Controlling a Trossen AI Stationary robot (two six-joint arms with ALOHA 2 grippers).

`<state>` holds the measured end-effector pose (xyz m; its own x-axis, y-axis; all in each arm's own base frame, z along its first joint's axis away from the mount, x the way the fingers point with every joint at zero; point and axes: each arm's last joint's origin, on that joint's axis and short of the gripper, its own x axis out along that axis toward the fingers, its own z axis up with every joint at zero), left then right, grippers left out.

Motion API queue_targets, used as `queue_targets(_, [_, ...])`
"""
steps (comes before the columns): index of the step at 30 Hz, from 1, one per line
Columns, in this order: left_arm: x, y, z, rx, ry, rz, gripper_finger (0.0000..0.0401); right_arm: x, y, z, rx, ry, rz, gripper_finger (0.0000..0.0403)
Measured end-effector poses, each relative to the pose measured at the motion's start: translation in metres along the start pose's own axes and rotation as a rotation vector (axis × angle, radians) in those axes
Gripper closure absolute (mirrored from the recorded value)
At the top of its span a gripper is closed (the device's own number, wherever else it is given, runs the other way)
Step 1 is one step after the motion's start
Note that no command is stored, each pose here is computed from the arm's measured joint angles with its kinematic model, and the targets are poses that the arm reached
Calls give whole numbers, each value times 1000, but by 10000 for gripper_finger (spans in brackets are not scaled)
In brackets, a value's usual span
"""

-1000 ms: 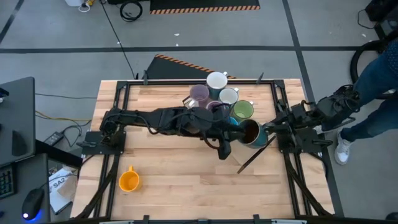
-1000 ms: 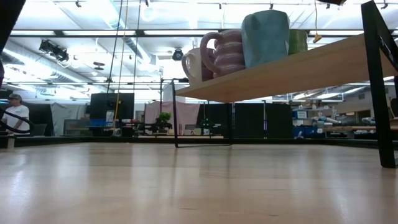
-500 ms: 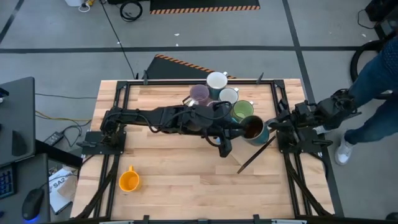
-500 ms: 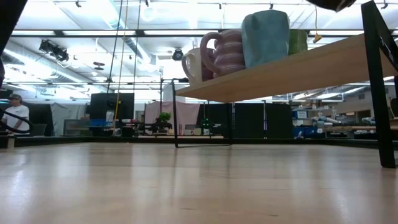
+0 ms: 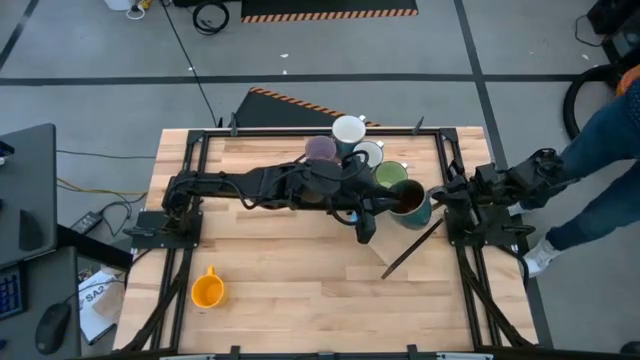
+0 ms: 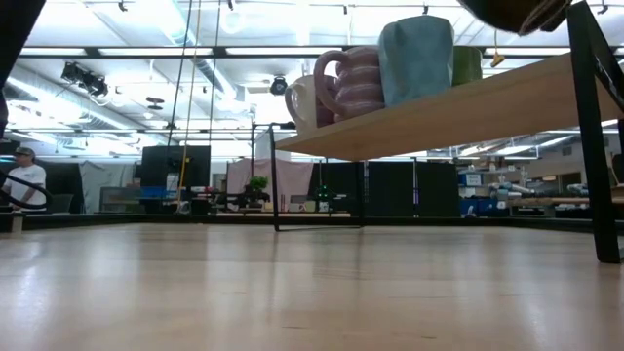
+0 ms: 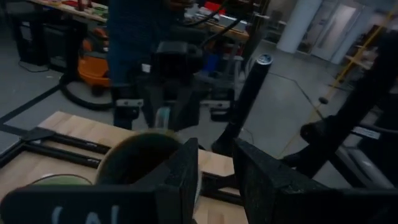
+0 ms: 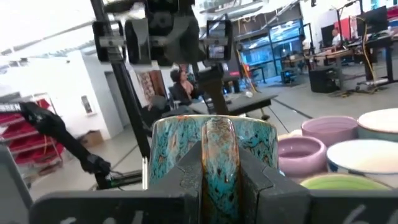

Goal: Place coffee mugs
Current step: Put the brown mug on the shelf

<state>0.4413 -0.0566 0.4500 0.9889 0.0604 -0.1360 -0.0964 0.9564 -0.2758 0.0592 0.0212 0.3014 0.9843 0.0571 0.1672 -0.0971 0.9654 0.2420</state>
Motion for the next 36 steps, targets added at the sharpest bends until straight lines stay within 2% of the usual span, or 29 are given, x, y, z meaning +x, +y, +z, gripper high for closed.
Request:
queue_targets(4, [1,4,3,3,15,-85,294,2,0,-8,-33,29,0,348])
queue_targets(12, [4,22,8,57,8,-73,294,4,0,-22,-65,85,38,348])
queue_targets(19, [6,42,14,120,46,-254,298,0,-4,-24,-64,54,-21,348])
queue_targets(24, [7,67,23,111,61,-349,309,-3,-7,-28,-37,42,-50,348])
queue_targets(30, [5,83,29,57,78,-449,314,-11,-13,-31,-14,46,-92,348])
queue_targets(33, [5,88,33,29,64,-456,314,-14,-14,-28,2,20,-88,349])
queue_targets(36, [5,90,35,49,45,-453,314,-15,-15,-27,-29,12,-86,349])
